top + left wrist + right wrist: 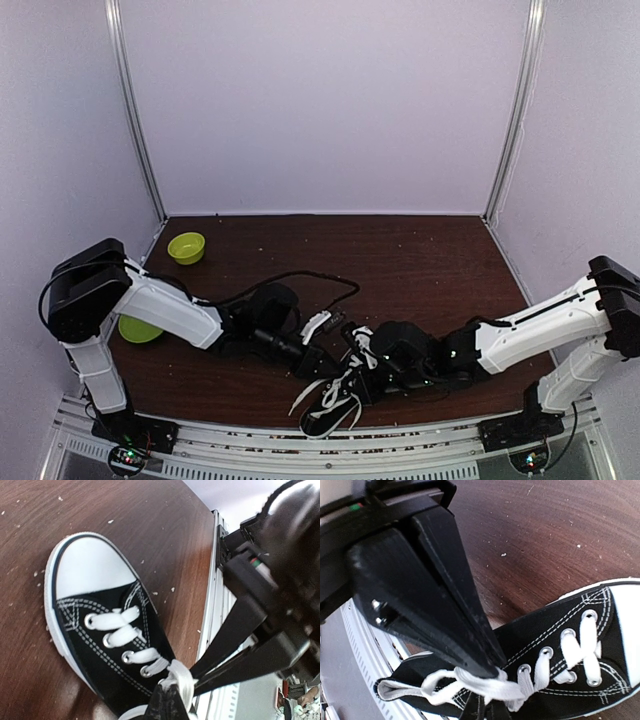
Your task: Tie the shoes
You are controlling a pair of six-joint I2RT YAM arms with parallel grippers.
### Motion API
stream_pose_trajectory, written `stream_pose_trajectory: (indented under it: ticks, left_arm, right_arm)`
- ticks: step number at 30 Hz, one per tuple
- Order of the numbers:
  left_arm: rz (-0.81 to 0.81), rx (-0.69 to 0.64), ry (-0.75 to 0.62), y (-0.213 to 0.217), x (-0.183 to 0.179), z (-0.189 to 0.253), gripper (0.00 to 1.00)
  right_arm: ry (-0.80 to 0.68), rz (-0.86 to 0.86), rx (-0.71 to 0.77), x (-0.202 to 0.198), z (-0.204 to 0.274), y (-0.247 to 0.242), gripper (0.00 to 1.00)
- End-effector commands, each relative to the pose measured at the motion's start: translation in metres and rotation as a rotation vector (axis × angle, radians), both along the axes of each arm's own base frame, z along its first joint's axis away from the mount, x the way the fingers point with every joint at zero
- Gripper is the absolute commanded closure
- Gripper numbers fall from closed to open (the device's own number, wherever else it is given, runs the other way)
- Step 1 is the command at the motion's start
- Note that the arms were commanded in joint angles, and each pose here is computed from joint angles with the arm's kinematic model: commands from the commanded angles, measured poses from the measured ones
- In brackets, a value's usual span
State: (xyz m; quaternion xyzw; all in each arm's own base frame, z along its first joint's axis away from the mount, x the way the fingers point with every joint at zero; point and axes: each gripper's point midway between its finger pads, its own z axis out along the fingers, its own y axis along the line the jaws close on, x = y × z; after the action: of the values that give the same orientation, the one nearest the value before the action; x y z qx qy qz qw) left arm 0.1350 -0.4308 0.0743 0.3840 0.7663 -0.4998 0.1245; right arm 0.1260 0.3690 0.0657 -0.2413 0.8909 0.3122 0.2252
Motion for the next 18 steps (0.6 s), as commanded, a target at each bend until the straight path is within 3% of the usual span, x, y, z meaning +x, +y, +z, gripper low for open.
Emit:
stream_pose_trajectory:
  ticks: [1, 4, 11, 18]
  left_arm:
    - [0.058, -0.051, -0.053, 0.003, 0.008, 0.018, 1.00]
    - [0.074, -0.057, -0.060, 0.005, 0.010, 0.023, 1.00]
    - [0.110, -0.050, -0.068, 0.010, 0.013, 0.025, 1.00]
    - [0.118, -0.046, -0.047, 0.010, 0.012, 0.024, 1.00]
  right_arm:
    - [-0.028, -0.027, -0.005, 0.004, 0.008, -0.013, 0.93]
    - [-0.037, -0.024, 0.008, 0.002, 0.014, -0.019, 0.80]
    - [-0.082, -0.027, 0.020, 0.002, 0.029, -0.031, 0.65]
    - [-0.286, -0.049, -0.108, -0.002, 0.063, -0.029, 0.44]
